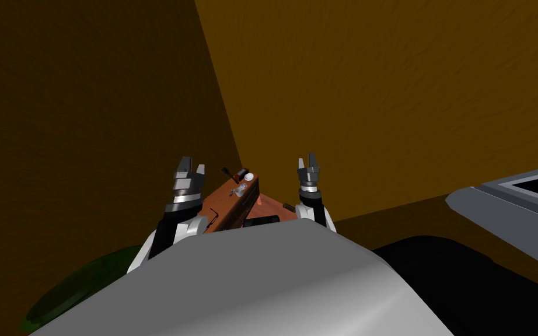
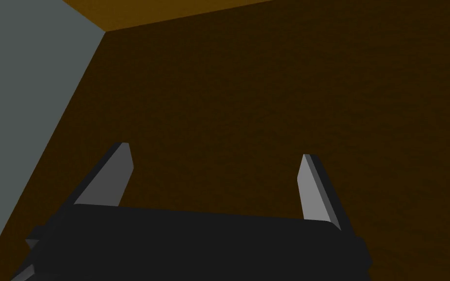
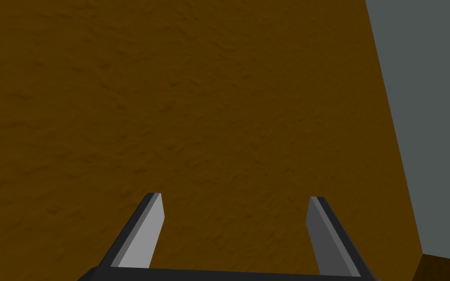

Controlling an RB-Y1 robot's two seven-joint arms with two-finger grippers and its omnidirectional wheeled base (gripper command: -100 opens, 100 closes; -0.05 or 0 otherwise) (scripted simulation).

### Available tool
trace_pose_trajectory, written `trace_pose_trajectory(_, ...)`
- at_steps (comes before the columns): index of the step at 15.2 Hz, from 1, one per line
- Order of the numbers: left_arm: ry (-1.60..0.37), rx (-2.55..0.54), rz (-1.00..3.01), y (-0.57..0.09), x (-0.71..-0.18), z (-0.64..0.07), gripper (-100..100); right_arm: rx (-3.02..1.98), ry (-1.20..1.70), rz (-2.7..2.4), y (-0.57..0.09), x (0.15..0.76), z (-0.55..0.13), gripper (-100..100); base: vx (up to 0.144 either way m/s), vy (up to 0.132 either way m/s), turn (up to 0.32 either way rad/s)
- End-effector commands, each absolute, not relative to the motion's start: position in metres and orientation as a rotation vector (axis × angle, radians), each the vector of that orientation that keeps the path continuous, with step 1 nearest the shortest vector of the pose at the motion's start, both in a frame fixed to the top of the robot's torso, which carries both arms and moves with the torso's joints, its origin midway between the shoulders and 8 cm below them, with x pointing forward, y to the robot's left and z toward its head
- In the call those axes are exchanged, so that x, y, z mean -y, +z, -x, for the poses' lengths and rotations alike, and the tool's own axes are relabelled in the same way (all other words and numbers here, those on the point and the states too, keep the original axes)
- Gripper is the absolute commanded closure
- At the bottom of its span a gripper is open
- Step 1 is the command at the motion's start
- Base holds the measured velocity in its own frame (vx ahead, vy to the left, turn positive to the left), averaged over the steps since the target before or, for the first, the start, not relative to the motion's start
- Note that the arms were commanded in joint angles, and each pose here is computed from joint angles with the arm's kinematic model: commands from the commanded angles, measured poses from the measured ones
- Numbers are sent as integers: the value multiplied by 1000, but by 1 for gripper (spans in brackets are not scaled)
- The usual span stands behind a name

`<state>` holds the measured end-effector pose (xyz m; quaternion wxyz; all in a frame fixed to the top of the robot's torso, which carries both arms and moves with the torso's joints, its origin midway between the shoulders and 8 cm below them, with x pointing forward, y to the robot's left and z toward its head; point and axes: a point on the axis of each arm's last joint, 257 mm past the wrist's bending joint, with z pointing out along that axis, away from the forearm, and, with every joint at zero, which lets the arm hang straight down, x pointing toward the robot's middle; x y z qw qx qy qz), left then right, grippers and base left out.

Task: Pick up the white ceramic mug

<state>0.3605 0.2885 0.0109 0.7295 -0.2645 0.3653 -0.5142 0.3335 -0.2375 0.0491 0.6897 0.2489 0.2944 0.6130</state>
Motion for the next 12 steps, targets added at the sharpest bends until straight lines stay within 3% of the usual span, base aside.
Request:
trace_pose_trajectory(1, -1116, -866, 627, -14, -292, -374, -100, -658, 1371, -557, 49, 237, -334, 0, 3, -7, 0)
trace_pose_trajectory(12, -1019, -1141, 834, -126, -309, -431, -100, -658, 1371, -557, 49, 237, -334, 0, 0, -4, -12)
